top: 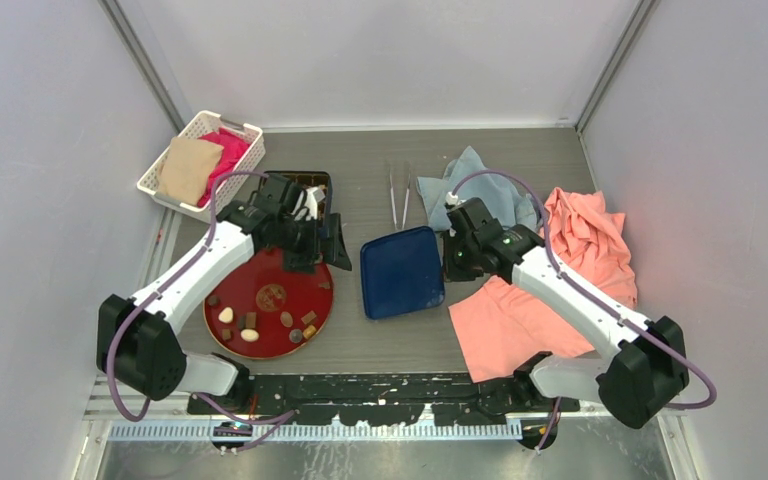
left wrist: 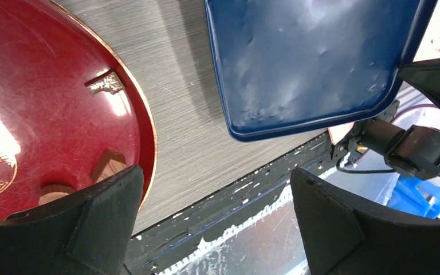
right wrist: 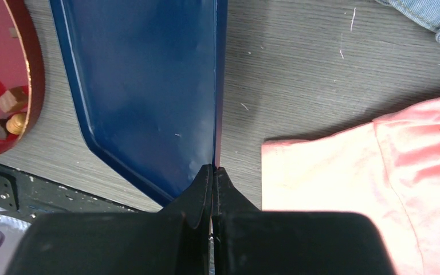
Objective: Pack the chocolate
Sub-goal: Pick up the box lid from the center of the board.
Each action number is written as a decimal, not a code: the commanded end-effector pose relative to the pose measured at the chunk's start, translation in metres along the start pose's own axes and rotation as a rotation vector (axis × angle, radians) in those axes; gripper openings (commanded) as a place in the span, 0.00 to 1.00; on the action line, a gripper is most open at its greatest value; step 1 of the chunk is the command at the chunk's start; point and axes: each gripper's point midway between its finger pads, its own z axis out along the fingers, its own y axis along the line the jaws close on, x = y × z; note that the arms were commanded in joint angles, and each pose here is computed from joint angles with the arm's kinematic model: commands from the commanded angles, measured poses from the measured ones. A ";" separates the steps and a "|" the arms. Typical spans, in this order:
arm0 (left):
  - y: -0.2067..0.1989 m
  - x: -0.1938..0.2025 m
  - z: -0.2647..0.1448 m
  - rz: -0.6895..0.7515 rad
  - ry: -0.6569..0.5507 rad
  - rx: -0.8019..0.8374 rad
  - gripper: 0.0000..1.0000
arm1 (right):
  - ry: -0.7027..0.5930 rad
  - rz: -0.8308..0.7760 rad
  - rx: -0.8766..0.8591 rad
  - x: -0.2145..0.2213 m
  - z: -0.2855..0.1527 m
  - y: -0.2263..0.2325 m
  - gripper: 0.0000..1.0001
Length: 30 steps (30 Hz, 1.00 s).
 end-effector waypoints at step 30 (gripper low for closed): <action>-0.040 0.021 -0.028 -0.080 0.091 0.594 0.98 | -0.320 0.119 -0.389 -0.054 -0.062 0.068 0.01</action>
